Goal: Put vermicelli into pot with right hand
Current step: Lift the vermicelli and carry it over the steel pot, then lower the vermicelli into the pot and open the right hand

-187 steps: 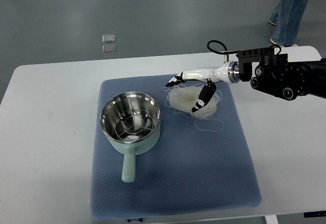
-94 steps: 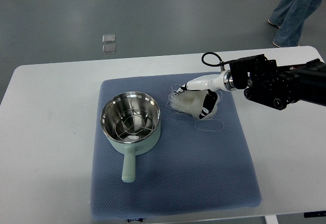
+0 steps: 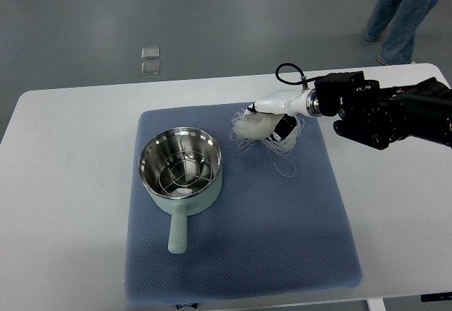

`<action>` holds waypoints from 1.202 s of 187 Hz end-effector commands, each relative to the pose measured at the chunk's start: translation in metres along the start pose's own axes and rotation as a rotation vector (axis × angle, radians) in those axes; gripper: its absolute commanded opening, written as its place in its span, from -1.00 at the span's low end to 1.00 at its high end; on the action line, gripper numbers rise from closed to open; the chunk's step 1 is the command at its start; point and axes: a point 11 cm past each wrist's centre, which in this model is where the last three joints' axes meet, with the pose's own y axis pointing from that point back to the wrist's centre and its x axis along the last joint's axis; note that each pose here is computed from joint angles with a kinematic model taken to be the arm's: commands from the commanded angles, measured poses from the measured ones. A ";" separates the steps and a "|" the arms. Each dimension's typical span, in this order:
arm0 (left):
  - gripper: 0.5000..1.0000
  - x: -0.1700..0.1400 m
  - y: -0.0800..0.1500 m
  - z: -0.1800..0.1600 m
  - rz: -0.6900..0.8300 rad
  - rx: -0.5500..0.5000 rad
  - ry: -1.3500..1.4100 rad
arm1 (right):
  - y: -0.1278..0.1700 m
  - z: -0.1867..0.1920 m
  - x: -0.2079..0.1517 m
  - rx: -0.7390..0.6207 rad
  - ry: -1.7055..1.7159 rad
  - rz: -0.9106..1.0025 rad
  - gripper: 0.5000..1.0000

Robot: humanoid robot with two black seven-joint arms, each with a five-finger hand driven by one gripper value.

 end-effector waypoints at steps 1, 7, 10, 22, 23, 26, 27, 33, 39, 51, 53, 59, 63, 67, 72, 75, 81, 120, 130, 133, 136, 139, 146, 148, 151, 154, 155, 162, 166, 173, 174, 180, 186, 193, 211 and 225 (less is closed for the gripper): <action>1.00 0.000 0.000 0.000 0.000 0.000 0.000 | 0.008 -0.016 0.039 0.064 -0.024 0.085 -1.00; 1.00 0.000 0.000 0.000 0.000 0.000 0.000 | 0.012 -0.023 0.047 0.091 -0.030 0.097 -1.00; 1.00 0.000 0.000 0.000 0.000 0.000 0.000 | 0.014 -0.026 0.054 0.103 -0.026 0.105 -1.00; 1.00 0.000 0.000 0.000 0.000 0.000 0.000 | 0.021 -0.045 0.078 0.158 -0.002 0.129 -1.00; 1.00 0.000 0.000 0.000 0.000 0.000 0.000 | 0.021 -0.045 0.078 0.158 -0.002 0.129 -1.00; 1.00 0.000 0.000 0.000 0.000 0.000 0.000 | 0.022 -0.052 0.082 0.182 0.003 0.131 -1.00; 1.00 0.000 0.000 0.000 0.000 0.000 0.000 | 0.022 -0.052 0.082 0.182 0.003 0.132 -1.00; 1.00 0.000 0.000 0.000 0.000 0.000 0.000 | 0.024 -0.062 0.088 0.215 0.005 0.134 -1.00; 1.00 0.000 0.000 0.000 0.001 0.000 0.000 | 0.025 -0.072 0.091 0.248 0.001 0.135 -1.00; 1.00 0.000 0.000 0.000 0.001 0.000 0.000 | 0.026 -0.092 0.099 0.303 0.005 0.137 -1.00; 1.00 0.000 0.000 0.000 0.001 0.000 0.000 | 0.026 -0.097 0.100 0.314 0.004 0.136 -1.00; 1.00 0.001 0.000 0.000 0.003 0.000 0.001 | 0.026 -0.106 0.103 0.336 0.007 0.136 -1.00; 1.00 0.001 0.000 0.000 0.003 0.000 0.001 | 0.026 -0.113 0.104 0.354 0.006 0.134 -1.00; 1.00 0.001 0.000 0.000 0.003 0.000 0.001 | 0.026 -0.119 0.105 0.371 0.007 0.133 -1.00; 1.00 0.001 0.000 0.000 0.003 0.000 0.001 | 0.025 -0.126 0.105 0.387 0.007 0.132 -1.00; 1.00 0.001 0.000 0.000 0.003 0.000 0.001 | 0.023 -0.132 0.104 0.402 0.009 0.127 -1.00; 1.00 0.001 0.000 0.000 0.003 0.000 0.001 | 0.021 -0.142 0.103 0.425 0.016 0.119 -1.00; 1.00 0.001 0.000 0.000 0.003 0.000 0.001 | 0.004 -0.188 0.079 0.521 0.046 0.032 -1.00; 1.00 0.001 0.000 0.000 0.003 0.000 0.001 | -0.001 -0.197 0.070 0.537 0.057 0.010 -1.00; 1.00 0.001 0.000 0.000 0.004 0.002 0.001 | -0.002 -0.198 0.068 0.539 0.059 0.007 -1.00; 1.00 0.001 0.000 0.000 0.004 0.000 0.001 | -0.004 -0.200 0.063 0.543 0.060 -0.004 -1.00; 1.00 0.001 0.000 0.000 0.004 0.000 0.001 | -0.005 -0.200 0.060 0.543 0.059 -0.010 -1.00; 1.00 0.001 0.000 0.000 0.003 0.000 0.002 | -0.009 -0.200 0.047 0.542 0.059 -0.035 -1.00; 1.00 0.001 0.000 0.000 0.003 0.000 0.001 | -0.010 -0.200 0.045 0.541 0.060 -0.039 -1.00; 1.00 0.001 0.000 0.000 0.004 0.000 0.001 | -0.011 -0.200 0.042 0.540 0.060 -0.044 -1.00; 1.00 0.001 0.000 0.000 0.004 0.000 0.001 | -0.012 -0.200 0.037 0.540 0.061 -0.051 -1.00; 1.00 0.001 0.000 0.000 0.004 0.000 0.001 | -0.012 -0.200 0.037 0.540 0.061 -0.051 -1.00; 1.00 0.001 0.000 0.000 0.004 0.000 0.002 | -0.014 -0.197 0.031 0.534 0.057 -0.061 -1.00; 1.00 0.001 0.000 0.000 0.004 0.000 0.002 | -0.015 -0.196 0.030 0.532 0.055 -0.059 -1.00; 1.00 0.001 0.000 0.000 0.004 0.000 0.002 | -0.016 -0.192 0.027 0.521 0.048 -0.060 -0.82; 1.00 0.001 0.000 0.000 0.004 0.000 0.002 | -0.016 -0.192 0.027 0.521 0.048 -0.060 -0.82; 1.00 0.001 0.000 0.000 0.004 0.000 0.002 | -0.017 -0.188 0.025 0.514 0.045 -0.060 -0.59; 1.00 0.001 0.000 0.000 0.004 0.000 0.002 | -0.018 -0.185 0.022 0.504 0.046 -0.063 -0.39; 1.00 0.001 0.000 0.000 0.004 0.000 0.002 | -0.019 -0.180 0.019 0.493 0.055 -0.061 -0.09; 1.00 0.001 0.000 0.000 0.004 0.000 0.001 | -0.020 -0.176 0.017 0.484 0.067 -0.035 0.65; 1.00 0.001 0.000 0.000 0.003 0.000 0.001 | -0.019 -0.174 0.019 0.479 0.067 -0.027 0.69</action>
